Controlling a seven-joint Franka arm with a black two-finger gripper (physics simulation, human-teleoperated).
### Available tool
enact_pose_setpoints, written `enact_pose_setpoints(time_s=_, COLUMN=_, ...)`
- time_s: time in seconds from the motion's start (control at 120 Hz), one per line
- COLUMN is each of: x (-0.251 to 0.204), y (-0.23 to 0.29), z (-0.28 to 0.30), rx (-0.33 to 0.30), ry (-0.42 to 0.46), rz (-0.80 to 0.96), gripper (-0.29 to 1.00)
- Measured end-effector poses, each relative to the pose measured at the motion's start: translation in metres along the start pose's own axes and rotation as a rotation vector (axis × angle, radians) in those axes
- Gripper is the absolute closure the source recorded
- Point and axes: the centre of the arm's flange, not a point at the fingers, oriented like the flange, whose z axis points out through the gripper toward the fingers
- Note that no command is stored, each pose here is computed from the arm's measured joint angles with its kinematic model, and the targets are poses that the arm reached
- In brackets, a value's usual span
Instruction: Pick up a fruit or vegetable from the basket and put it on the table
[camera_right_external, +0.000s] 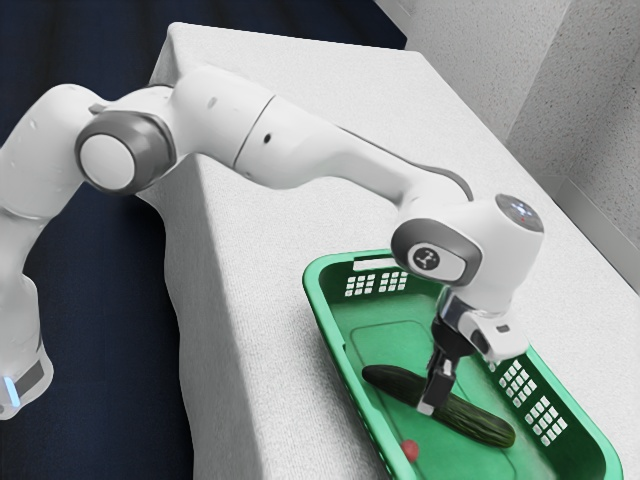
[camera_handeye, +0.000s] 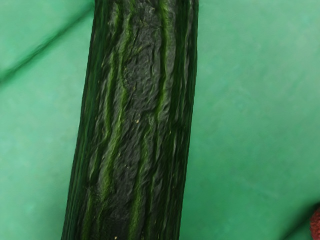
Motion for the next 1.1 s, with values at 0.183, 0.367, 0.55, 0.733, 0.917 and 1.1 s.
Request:
enact_pose_setpoints(time_s=0.183, x=0.007, y=-0.013, z=0.010, rx=-0.006, ry=0.023, rz=0.047, gripper=0.00)
enact_pose_setpoints(time_s=0.367, x=0.018, y=-0.027, z=0.020, rx=-0.012, ry=0.053, rz=0.081, gripper=0.02)
enact_pose_setpoints(time_s=0.55, x=0.026, y=-0.045, z=0.034, rx=-0.019, ry=0.067, rz=0.101, gripper=0.02)
enact_pose_setpoints(time_s=0.733, x=0.032, y=-0.048, z=0.043, rx=-0.021, ry=0.089, rz=0.125, gripper=0.02)
enact_pose_setpoints(time_s=0.917, x=0.035, y=-0.048, z=0.035, rx=-0.011, ry=0.129, rz=0.130, gripper=0.38)
enact_pose_setpoints(time_s=1.1, x=0.035, y=-0.041, z=0.011, rx=0.015, ry=0.178, rz=0.133, gripper=0.47)
